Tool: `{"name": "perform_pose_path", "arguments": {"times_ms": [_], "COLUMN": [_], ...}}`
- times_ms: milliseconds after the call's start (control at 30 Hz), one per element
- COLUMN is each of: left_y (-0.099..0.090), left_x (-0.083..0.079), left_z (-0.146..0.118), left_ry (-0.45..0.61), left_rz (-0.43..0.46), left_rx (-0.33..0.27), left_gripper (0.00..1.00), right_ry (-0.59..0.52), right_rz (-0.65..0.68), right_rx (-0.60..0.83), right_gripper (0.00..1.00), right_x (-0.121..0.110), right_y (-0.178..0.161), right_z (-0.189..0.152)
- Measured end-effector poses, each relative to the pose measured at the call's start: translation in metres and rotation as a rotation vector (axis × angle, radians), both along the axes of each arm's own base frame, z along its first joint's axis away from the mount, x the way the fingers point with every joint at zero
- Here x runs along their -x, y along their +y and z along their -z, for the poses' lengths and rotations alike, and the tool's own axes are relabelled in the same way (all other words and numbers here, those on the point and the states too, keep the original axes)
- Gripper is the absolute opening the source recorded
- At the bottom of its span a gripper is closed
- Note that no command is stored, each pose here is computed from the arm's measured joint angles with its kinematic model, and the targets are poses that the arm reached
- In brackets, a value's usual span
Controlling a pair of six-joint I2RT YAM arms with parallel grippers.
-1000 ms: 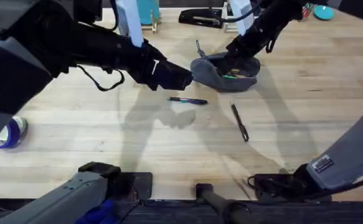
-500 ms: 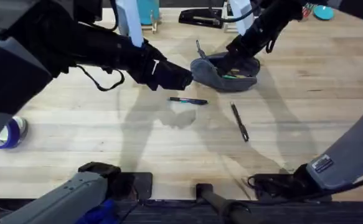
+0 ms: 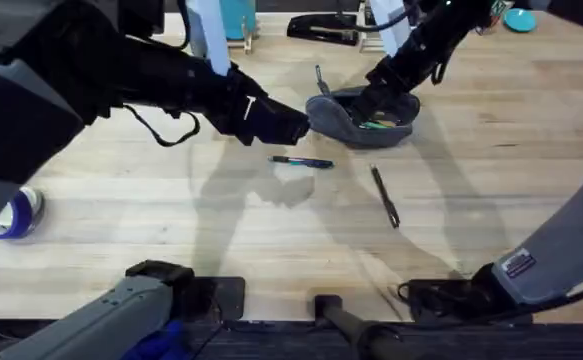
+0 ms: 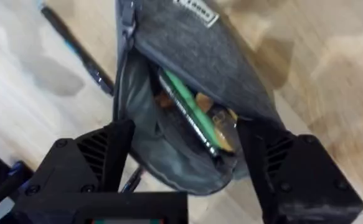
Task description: Unzip the bag, pick up the pens from the table one at a time and place them inside, then zip the bag closed.
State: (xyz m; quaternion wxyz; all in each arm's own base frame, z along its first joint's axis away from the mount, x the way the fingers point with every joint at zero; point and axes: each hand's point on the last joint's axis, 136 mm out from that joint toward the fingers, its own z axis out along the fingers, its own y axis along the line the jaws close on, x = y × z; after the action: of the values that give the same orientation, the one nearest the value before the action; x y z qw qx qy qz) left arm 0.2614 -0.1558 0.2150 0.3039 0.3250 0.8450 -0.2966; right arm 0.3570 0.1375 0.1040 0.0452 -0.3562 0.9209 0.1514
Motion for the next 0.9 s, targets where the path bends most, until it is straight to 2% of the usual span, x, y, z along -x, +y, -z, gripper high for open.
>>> {"name": "perform_pose_path", "arguments": {"times_ms": [333,700,900], "left_y": [0.000,0.000,0.000], "left_x": [0.000,0.000,0.000], "left_z": [0.000,0.000,0.000], "left_ry": [0.000,0.000,0.000], "left_rz": [0.000,0.000,0.000], "left_rx": [0.000,0.000,0.000], "left_gripper": [0.995,0.995,0.996], "right_ry": [0.042,-0.001,0.043], "right_rz": [0.003,0.083,0.144], "right_rx": [0.026,0.055,0.084], "right_gripper": [0.997,0.998,0.998], "right_x": [0.010,0.026,0.037], "right_y": [-0.005,-0.017,-0.023], "right_z": [-0.032,-0.092,-0.097]}}
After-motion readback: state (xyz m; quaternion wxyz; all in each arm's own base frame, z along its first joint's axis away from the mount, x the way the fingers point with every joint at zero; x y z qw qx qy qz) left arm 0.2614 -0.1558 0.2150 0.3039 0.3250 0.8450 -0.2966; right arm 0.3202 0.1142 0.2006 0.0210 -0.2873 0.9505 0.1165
